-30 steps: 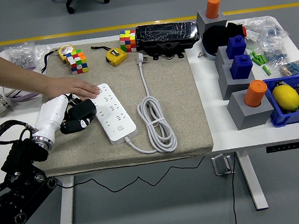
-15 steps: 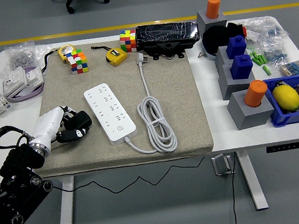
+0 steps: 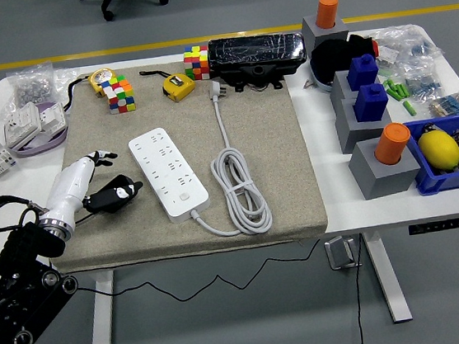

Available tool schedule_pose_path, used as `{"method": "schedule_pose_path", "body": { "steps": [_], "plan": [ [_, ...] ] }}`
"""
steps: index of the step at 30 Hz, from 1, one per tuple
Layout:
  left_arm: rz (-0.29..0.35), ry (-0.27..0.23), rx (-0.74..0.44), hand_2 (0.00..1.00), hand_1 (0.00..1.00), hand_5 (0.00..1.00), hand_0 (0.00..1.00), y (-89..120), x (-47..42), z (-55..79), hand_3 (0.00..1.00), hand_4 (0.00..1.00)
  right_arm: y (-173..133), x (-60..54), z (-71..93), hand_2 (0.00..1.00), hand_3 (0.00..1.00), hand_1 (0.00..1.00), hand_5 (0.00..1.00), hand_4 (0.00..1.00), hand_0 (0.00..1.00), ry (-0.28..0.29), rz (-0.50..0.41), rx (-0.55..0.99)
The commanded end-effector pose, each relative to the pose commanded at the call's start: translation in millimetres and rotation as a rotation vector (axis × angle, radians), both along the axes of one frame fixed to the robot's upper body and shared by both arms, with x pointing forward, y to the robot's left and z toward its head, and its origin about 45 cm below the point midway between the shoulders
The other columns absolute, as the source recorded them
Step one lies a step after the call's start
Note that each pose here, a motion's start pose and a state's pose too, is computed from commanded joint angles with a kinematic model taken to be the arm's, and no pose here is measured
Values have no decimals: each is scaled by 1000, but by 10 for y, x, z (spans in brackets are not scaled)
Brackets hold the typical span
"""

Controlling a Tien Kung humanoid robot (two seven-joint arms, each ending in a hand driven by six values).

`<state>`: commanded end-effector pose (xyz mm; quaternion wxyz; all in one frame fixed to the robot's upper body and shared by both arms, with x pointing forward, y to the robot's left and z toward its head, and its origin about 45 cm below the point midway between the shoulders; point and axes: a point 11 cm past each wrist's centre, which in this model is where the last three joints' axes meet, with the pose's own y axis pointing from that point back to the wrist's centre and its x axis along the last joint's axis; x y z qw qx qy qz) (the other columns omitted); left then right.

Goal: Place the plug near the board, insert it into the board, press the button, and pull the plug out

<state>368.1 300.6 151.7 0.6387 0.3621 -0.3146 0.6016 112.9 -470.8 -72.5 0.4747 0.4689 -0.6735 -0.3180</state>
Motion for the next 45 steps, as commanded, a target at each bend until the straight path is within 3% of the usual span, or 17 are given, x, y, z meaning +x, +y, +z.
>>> {"method": "schedule_pose_path", "body": {
  "steps": [5,6,10,14,34,45],
  "plan": [
    [-4,-171,-182,809,838,704,761,-49,16,329,819,998,-5,12,5,608,547,643,546,976,649,-2,1,-1],
    [1,-199,-226,765,797,677,746,-50,18,385,783,993,-6,16,7,608,547,643,548,977,649,-3,2,-2],
    [31,-259,-356,765,797,677,746,-31,30,528,783,993,-13,37,15,608,547,643,548,977,649,-7,2,-4],
    [37,-299,-413,744,771,669,739,-29,34,620,757,977,-20,45,20,607,547,642,547,975,649,-9,0,-5],
    [39,-345,-510,733,748,697,723,-61,19,795,751,936,-74,146,73,609,547,643,547,974,649,-23,14,-24],
    [51,-310,-505,731,741,699,727,-21,-16,727,748,927,-60,135,59,611,547,643,544,973,649,-19,12,-23]
  ]
}}
